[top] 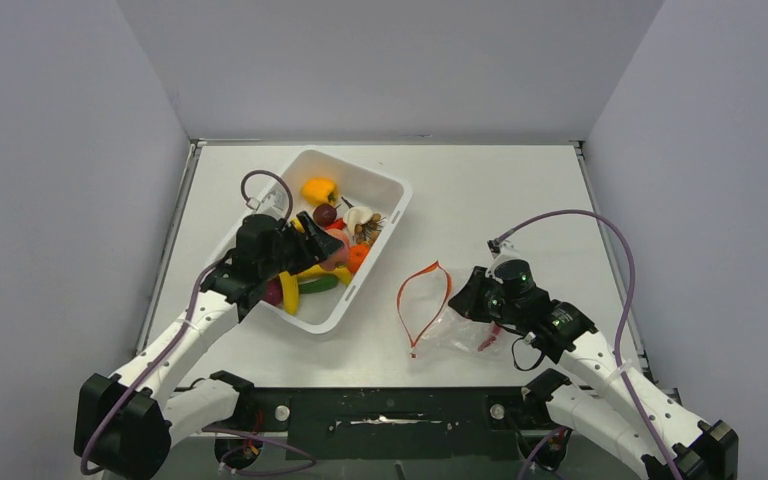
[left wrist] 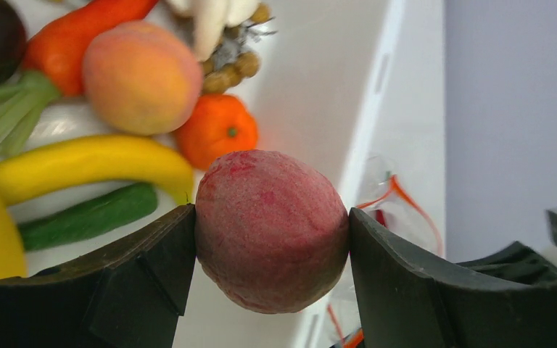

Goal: Open the zip-top bag and remove the fake food
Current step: Place the fake fruit in the bin, then pick up the fake vegetable from the zipper food storage bag.

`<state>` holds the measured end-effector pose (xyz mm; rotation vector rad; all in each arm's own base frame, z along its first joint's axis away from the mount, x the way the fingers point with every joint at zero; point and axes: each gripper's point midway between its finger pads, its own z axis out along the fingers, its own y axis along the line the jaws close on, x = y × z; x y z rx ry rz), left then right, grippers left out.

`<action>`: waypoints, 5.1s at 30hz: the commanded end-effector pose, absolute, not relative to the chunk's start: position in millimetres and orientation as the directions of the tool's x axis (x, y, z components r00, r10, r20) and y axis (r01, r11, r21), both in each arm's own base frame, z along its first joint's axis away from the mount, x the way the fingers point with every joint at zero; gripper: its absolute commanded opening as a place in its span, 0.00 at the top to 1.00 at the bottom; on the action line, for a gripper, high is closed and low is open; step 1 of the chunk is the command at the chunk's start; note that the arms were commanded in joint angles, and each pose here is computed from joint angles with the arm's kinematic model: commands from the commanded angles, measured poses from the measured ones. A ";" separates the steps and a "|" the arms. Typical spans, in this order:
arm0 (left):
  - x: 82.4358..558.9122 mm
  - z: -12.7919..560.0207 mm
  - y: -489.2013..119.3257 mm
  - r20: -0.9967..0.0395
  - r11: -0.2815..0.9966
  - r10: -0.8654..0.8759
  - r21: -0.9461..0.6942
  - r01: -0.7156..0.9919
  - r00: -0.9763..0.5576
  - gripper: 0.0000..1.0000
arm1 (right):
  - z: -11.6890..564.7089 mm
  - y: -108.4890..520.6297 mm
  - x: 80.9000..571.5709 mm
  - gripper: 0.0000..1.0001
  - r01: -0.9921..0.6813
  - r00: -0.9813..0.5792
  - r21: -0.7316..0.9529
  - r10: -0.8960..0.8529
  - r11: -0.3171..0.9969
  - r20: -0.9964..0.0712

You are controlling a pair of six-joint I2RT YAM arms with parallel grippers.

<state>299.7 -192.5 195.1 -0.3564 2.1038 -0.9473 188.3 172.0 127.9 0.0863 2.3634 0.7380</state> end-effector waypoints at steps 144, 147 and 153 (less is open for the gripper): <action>153.9 56.1 -475.2 -0.384 0.541 0.129 -0.745 0.389 -0.914 0.72 | -0.5 100.0 175.1 0.89 0.466 -0.671 0.630 0.713 0.620 -0.205; 160.0 55.5 -468.2 -0.399 0.579 0.104 -0.720 0.382 -0.911 0.78 | -1.2 98.1 175.0 0.89 0.472 -0.666 0.625 0.716 0.622 -0.210; 163.7 59.8 -451.8 -0.432 0.624 0.097 -0.675 0.393 -0.897 0.96 | -0.9 85.6 174.1 0.91 0.510 -0.634 0.581 0.734 0.634 -0.245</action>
